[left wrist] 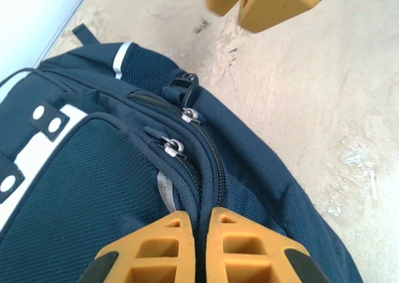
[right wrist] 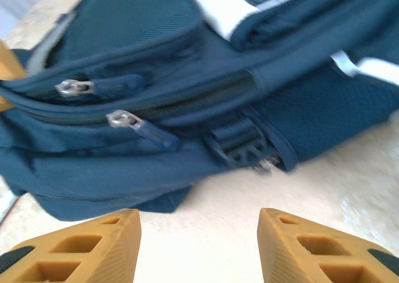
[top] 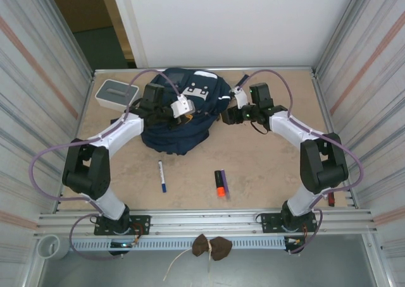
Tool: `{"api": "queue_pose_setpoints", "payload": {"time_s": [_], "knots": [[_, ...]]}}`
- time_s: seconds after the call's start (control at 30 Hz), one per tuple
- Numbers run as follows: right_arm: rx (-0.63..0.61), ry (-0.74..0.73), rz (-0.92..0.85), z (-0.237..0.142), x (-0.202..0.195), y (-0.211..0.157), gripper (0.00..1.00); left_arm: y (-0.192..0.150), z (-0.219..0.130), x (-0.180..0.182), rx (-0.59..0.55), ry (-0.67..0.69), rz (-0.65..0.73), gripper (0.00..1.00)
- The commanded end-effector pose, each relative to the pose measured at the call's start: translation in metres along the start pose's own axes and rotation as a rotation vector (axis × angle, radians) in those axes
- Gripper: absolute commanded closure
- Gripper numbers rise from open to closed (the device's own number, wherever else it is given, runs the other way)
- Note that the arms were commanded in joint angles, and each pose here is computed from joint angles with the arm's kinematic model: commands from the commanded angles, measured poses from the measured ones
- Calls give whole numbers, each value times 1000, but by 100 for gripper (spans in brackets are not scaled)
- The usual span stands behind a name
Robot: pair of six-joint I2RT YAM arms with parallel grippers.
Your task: Pack the student bag
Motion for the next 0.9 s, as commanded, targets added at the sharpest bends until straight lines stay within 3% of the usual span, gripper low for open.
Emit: {"api": "queue_pose_setpoints", "payload": {"time_s": [0.0, 0.27, 0.6, 0.73, 0.87], "knots": [[-2, 146, -135, 9, 26, 15, 49, 50, -22, -2, -241, -43, 143, 100], [43, 256, -149, 38, 38, 11, 48, 52, -22, -1, -263, -57, 148, 100], [56, 270, -146, 61, 27, 6, 51, 54, -23, -3, -277, -66, 143, 100], [51, 258, -152, 65, 24, 7, 58, 53, -23, -4, -278, -69, 143, 100], [47, 212, -147, 63, 17, 9, 79, 53, -23, -4, -278, -72, 140, 100]]}}
Point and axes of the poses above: each hand's point on the last joint's axis, 136 mm out from that joint toward the fingers, its own z axis out along the fingers, its own x axis along the line the jaws close on, y = z × x, the point moved 2 cm from there along -z, back along the fingers, and after that the axes turned 1 degree about -z, right-handed, at the moved point
